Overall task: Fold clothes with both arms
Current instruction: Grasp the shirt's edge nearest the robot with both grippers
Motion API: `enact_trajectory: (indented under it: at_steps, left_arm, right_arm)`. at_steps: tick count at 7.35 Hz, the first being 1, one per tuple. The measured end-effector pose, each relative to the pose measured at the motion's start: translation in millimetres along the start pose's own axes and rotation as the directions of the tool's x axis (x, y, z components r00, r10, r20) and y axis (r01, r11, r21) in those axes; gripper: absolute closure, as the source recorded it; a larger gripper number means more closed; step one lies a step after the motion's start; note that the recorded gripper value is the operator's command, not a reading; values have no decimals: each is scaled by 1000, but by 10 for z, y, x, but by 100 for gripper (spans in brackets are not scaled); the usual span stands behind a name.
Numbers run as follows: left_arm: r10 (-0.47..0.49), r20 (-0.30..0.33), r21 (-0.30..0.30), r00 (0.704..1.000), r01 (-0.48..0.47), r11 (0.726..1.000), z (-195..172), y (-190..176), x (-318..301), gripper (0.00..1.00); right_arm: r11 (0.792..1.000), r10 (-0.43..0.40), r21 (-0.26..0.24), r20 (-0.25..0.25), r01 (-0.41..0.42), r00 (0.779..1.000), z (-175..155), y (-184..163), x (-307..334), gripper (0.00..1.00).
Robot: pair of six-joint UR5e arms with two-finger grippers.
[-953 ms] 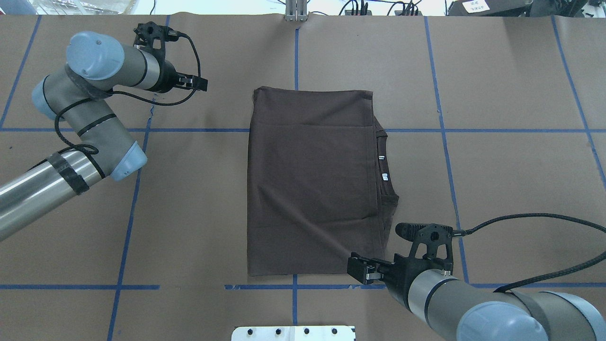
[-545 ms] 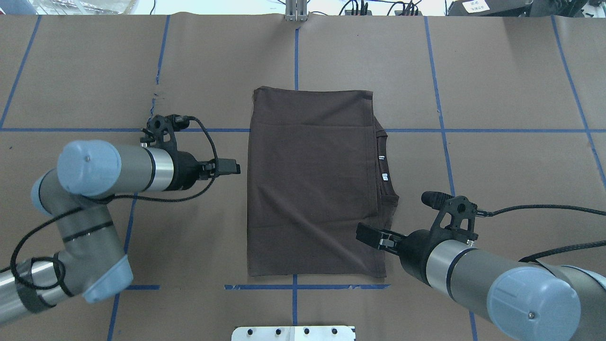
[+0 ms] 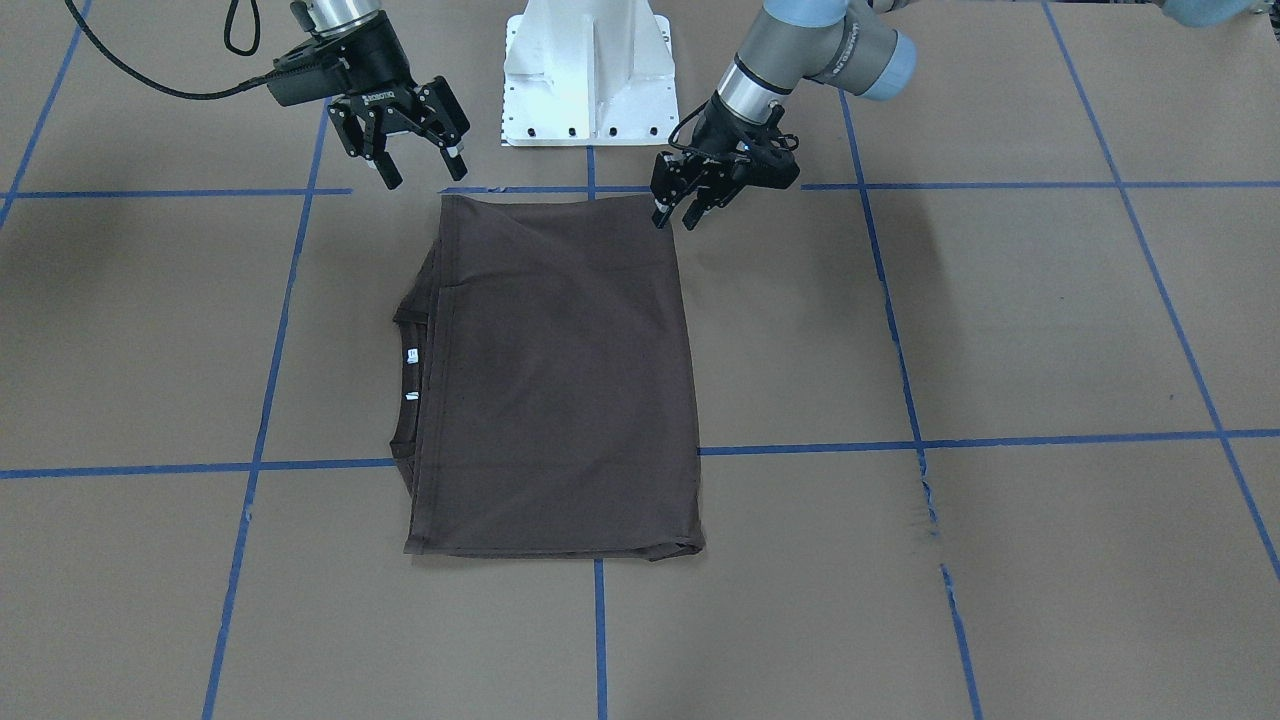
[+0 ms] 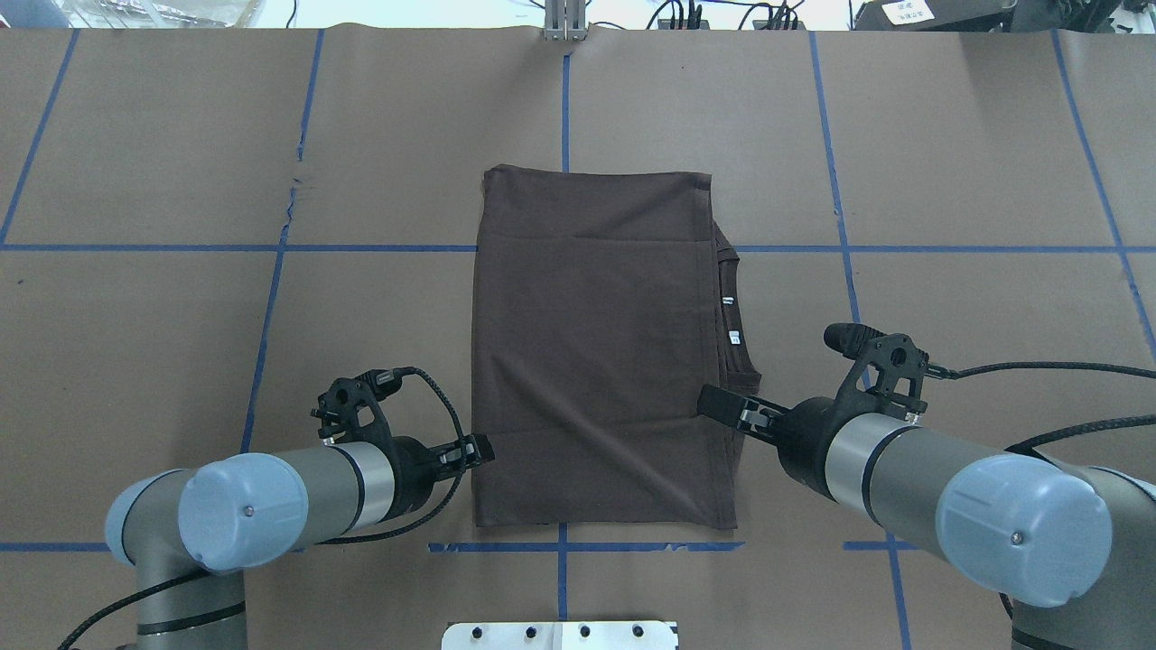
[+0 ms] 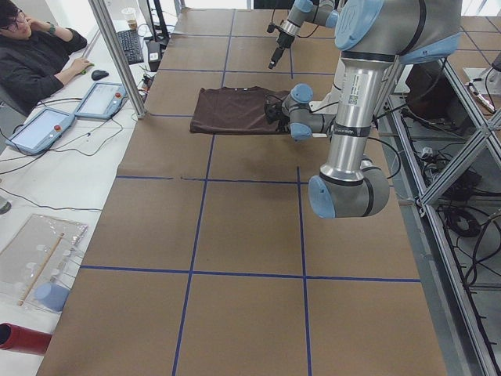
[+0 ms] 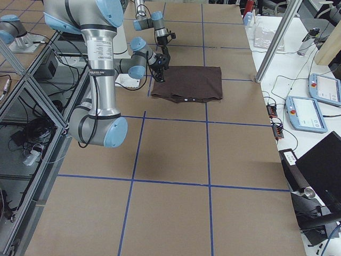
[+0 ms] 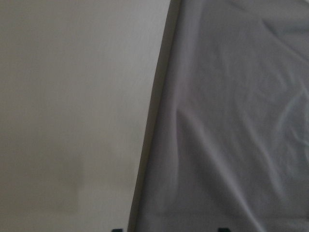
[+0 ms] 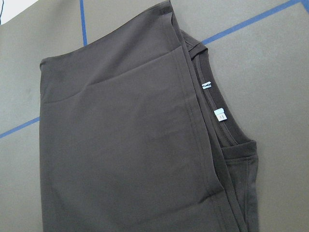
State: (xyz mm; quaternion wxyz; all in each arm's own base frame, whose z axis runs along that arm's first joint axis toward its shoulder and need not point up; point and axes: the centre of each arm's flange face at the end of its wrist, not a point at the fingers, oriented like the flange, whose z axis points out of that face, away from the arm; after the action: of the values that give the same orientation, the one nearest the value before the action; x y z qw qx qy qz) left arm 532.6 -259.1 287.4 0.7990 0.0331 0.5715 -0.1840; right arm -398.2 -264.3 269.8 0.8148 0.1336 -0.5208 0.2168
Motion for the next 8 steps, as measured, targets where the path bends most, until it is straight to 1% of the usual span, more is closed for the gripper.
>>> enact_trajectory:
  at_steps: [1, 3, 4, 5, 6, 7, 8]
  left_arm:
    - [1, 24, -9, 1000, -1, 1000, 58, 151, 19, 45]
    - [10, 47, -34, 999, -9, 999, 134, 373, 11, 45]
    - [13, 51, -40, 999, -11, 999, 149, 416, 3, 45]
    - [14, 54, -42, 998, -12, 999, 159, 434, -4, 48]
    - [14, 54, -44, 998, -12, 999, 162, 446, -4, 62]
    - [15, 54, -46, 998, -12, 999, 162, 455, 1, 92]
    - [15, 52, -48, 999, -12, 999, 159, 462, 14, 100]
  right_arm:
    - [1000, 0, 1, -4, 0, 1000, 15, -7, 9, 1]
    - [1000, 1, 2, -7, -1, 1000, 24, -11, 21, 1]
    - [1000, 1, 2, -8, -1, 1000, 27, -11, 25, 1]
    - [1000, 1, 2, -9, -1, 1000, 29, -11, 27, 1]
    - [1000, 2, 2, -9, -2, 1000, 32, -11, 30, 1]
    - [1000, 2, 2, -11, -2, 1000, 34, -11, 33, 1]
    - [1000, 0, 3, -14, 0, 1000, 48, -8, 42, 1]
